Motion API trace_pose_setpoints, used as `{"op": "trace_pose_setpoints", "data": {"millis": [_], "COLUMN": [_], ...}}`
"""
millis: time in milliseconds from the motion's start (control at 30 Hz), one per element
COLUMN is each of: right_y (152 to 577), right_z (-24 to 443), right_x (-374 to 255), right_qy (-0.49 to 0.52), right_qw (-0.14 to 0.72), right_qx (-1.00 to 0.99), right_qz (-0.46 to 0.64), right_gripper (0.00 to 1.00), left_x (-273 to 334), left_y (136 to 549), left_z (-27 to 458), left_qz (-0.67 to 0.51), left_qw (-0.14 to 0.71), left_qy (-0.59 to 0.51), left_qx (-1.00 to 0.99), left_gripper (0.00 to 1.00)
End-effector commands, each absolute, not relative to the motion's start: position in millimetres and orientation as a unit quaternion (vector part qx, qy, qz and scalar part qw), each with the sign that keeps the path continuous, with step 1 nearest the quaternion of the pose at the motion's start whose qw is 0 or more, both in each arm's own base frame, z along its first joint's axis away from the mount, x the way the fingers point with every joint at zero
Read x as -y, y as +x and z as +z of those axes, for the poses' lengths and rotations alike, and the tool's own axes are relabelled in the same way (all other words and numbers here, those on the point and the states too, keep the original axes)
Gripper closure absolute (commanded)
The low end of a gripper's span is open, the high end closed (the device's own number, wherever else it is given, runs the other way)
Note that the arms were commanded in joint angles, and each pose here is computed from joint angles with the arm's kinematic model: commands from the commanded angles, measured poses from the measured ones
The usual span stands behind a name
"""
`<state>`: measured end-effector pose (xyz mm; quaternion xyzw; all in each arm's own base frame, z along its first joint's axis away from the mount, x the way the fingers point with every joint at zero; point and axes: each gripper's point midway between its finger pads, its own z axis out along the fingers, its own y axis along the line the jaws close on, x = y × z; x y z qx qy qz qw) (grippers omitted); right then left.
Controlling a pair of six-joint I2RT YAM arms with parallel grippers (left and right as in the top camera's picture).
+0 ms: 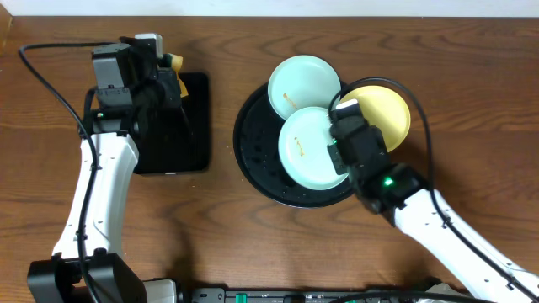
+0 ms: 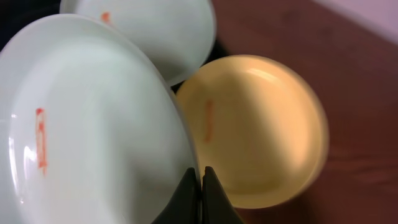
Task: Clean dirty plates on tray and stack at the side
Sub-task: 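Grip the green plate rim with the right gripper and tilt it up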
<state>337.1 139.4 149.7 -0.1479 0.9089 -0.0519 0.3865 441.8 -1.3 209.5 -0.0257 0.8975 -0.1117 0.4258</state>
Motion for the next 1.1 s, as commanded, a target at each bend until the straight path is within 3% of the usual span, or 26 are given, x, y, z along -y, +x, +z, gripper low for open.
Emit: {"op": "trace_pose_setpoints", "data": {"millis": [0,100,167,500,600,867,1067], "right_y": [336,332,328,296,294,297,285], "right_z": [144,140,136,95,90,84,67], "right_x": [-147,-142,-133,-112,-111,-95,-93], "right_qy": [-0.1,-0.078,-0.053,-0.001,0.006,0.028,0.036], "right_qw": [0.345,0.309,0.287,0.195,0.182,0.19,0.171], "right_qx": [-0.929,-0.935,-0.94,-0.968,-0.971,-0.975,-0.978], "right_qz": [0.086,0.155,0.175,0.159,0.157,0.113,0.111], "right_gripper": [0.99,0.99,0.99,0.99,0.99,0.99,0.99], "left_x": [-10,-15,-42,5,-13,20,60], "left_y": [442,441,445,437,438,414,399], "left_z": [221,227,218,225,226,205,204], "left_qz": [-0.129,-0.092,-0.033,-0.176,-0.132,-0.245,-0.3], "left_qw": [0.434,0.45,0.447,0.428,0.436,0.339,0.301], "left_qy": [-0.089,-0.042,-0.095,-0.059,-0.091,-0.156,-0.099], "left_qx": [-0.887,-0.887,-0.889,-0.885,-0.886,-0.895,-0.9], "left_gripper": [0.92,0.92,0.92,0.92,0.92,0.92,0.92]}}
